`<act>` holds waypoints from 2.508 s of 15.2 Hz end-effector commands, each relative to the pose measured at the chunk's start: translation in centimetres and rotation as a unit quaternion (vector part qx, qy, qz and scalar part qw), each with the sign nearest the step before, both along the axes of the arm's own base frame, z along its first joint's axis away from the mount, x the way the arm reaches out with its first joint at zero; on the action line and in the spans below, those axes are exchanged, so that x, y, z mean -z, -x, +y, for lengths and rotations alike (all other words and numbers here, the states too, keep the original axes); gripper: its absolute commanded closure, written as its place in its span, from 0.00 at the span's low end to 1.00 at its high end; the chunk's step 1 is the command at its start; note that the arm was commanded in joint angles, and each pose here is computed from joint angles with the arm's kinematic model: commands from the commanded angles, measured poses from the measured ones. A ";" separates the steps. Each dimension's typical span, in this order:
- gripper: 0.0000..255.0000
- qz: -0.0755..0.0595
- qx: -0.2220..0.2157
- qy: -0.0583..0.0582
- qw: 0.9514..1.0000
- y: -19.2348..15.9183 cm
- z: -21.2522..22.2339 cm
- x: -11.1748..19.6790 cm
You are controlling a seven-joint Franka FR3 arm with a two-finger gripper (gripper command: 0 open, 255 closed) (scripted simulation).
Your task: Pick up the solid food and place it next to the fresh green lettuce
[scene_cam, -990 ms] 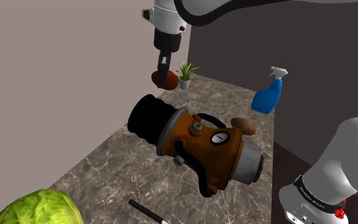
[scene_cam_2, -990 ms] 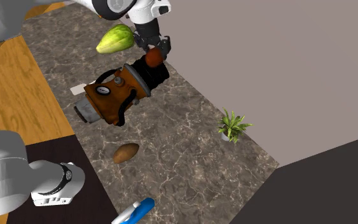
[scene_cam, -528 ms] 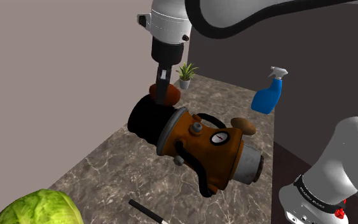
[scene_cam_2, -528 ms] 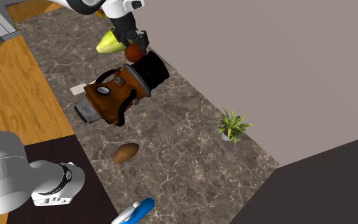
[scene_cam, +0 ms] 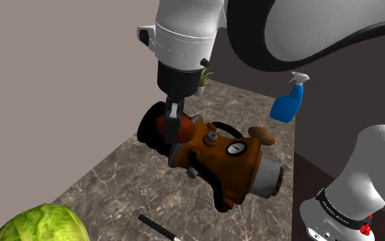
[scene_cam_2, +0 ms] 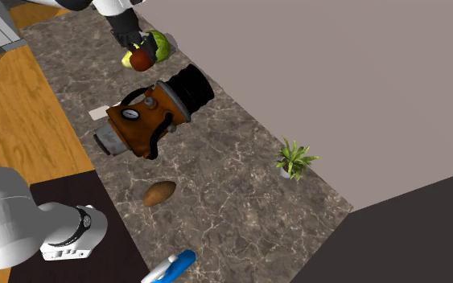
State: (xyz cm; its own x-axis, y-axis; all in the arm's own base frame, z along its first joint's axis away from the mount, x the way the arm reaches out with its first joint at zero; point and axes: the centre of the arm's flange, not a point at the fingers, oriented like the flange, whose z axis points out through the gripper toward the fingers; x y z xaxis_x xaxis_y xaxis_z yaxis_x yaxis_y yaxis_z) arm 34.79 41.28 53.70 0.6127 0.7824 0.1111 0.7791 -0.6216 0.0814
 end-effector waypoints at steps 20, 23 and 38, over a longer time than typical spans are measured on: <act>1.00 0.000 0.001 0.000 1.000 22.9 15.6 -0.2; 1.00 0.000 0.001 0.000 1.000 26.2 17.8 -0.2; 1.00 0.000 0.001 0.000 1.000 27.7 18.8 7.2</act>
